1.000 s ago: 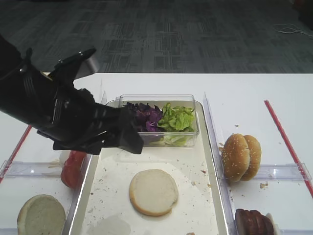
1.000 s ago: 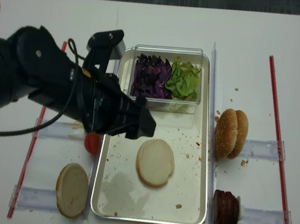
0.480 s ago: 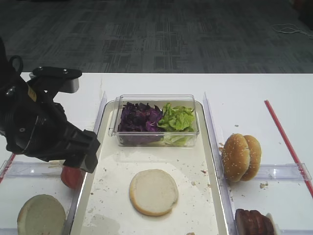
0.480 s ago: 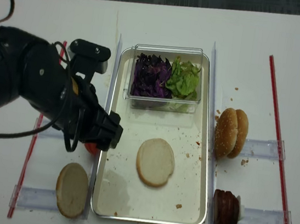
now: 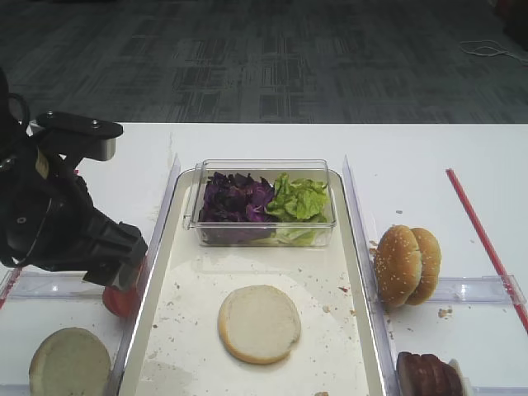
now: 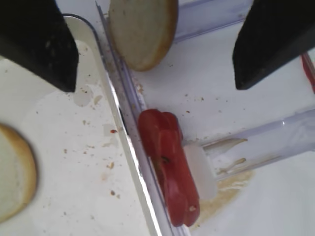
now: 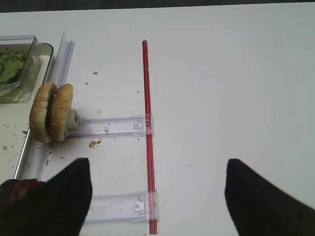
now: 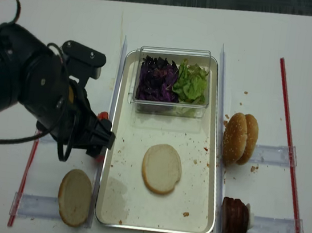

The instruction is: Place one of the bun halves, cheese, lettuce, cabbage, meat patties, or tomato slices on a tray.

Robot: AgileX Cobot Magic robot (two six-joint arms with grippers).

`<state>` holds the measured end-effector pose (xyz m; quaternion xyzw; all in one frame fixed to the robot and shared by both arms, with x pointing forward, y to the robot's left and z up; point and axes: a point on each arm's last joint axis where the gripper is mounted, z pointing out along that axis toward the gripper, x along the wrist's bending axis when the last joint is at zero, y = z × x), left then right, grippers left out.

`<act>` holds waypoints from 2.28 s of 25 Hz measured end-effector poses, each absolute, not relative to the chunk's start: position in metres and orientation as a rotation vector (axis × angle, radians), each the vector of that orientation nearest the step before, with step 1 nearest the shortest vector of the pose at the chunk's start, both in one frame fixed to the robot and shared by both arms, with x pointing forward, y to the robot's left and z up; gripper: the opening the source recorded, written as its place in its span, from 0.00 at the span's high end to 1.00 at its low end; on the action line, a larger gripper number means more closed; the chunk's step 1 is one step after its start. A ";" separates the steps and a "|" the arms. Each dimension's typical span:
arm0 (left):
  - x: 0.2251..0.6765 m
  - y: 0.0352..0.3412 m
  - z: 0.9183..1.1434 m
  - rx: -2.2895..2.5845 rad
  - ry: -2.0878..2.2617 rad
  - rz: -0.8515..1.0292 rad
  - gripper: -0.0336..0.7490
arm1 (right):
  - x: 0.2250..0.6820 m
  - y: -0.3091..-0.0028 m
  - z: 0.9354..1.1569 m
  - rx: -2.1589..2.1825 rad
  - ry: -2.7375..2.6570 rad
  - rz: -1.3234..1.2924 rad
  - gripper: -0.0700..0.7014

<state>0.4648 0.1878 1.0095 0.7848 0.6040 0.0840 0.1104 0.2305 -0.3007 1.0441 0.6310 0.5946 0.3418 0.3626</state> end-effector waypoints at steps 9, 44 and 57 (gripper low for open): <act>0.476 0.222 1.009 2.198 1.987 0.328 0.16 | 0.231 -0.301 1.044 1.625 1.531 0.880 0.15; 0.432 0.303 1.073 1.901 2.115 0.455 0.17 | 0.231 -0.301 1.044 1.625 1.531 0.880 0.15; 0.345 0.303 1.129 1.672 1.900 0.667 0.17 | 0.231 -0.301 1.044 1.623 1.532 0.879 0.15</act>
